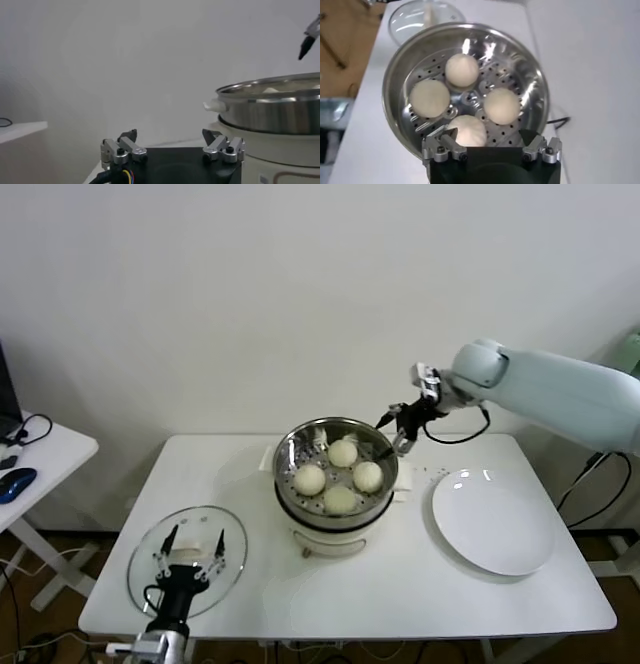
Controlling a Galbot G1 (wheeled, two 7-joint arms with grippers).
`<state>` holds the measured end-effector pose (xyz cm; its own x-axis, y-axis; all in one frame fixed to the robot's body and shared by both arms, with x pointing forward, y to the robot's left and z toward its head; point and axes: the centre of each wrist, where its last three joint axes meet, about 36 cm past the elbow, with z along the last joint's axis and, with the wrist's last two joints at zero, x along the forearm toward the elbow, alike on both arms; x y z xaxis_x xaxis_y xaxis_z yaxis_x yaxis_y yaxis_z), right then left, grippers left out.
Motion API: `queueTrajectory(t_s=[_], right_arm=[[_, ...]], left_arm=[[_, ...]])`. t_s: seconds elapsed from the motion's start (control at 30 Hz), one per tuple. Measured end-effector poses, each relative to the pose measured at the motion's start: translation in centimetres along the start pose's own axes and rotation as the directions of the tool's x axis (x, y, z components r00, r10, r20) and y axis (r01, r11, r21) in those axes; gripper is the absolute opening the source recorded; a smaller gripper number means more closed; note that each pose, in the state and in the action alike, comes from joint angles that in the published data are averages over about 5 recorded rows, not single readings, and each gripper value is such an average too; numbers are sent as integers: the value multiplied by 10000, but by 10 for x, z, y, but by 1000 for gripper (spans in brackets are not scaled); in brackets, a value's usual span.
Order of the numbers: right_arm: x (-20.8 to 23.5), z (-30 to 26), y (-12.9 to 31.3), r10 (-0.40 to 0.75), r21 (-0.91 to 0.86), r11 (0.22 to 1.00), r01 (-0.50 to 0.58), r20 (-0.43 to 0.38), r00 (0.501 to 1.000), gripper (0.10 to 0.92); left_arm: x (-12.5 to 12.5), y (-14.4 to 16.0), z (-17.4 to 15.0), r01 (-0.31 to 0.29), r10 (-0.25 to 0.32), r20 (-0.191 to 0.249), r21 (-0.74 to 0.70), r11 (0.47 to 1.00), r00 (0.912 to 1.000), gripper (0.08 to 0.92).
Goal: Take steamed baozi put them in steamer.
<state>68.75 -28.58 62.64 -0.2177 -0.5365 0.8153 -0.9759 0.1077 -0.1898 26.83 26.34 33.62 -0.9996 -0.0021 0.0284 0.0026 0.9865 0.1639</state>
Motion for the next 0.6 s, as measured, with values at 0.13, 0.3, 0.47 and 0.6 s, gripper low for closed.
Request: queueTrajectory(t_s=[0.13,0.3,0.47,0.6], right_arm=[[3,29,19,959,-332,9951,-934,854,9917,823],[0,60,46,2329,-938,9715,-2177,2055,9505,823],[-19,90,83,3416,-1741,9379,-3001,3112,8868,823],[-39,109,118,4189,-2456,9055,-3462,3862,8218,823]], left_arm=[[-1,4,-3,54,-53,96,-41,10000,9999,823],[-1,8,-6,132,-130,156,-98,9999,9998,823],[0,12,-5,217,-215,108,-145,9997,9997,823],[0,12,-7,204,-203,69,-134,9997,9998,823]])
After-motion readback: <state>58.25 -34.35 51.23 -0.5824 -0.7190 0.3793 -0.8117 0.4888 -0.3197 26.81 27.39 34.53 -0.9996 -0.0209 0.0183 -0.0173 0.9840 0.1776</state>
